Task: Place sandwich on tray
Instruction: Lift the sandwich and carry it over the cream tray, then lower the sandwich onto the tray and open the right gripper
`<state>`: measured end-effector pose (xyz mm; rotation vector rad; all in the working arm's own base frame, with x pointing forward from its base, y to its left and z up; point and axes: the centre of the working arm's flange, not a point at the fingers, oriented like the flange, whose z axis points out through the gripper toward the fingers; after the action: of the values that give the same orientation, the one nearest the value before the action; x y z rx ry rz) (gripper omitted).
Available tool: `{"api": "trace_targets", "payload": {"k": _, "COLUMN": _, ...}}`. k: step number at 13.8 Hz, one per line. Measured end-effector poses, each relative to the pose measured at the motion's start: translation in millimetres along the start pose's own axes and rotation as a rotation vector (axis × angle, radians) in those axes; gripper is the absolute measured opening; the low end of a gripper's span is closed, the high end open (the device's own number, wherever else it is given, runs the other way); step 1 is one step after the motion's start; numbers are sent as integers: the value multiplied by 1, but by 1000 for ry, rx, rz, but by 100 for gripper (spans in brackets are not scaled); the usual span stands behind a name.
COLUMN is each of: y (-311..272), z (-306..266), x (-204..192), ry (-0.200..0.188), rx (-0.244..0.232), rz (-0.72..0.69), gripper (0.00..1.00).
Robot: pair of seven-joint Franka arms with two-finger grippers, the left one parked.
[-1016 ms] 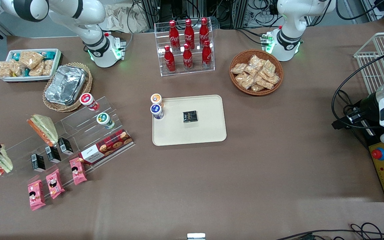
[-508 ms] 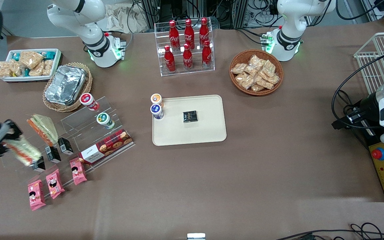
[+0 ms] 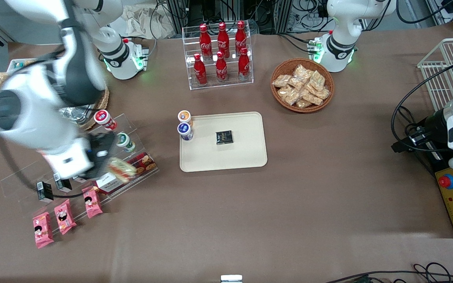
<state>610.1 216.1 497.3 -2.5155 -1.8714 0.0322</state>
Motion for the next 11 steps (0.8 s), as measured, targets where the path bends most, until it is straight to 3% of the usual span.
{"api": "trace_targets", "payload": {"k": 4, "y": -53, "z": 60, "x": 93, "ry": 0, "rx": 31, "rz": -107, "gripper": 22}}
{"api": "trace_targets", "payload": {"k": 8, "y": -97, "z": 145, "x": 172, "ry": -15, "rx": -51, "rz": -240, "gripper": 22}}
{"api": "trace_targets", "payload": {"k": 11, "y": -114, "z": 207, "x": 200, "ry": -9, "rx": -90, "rz": -353, "gripper": 22}}
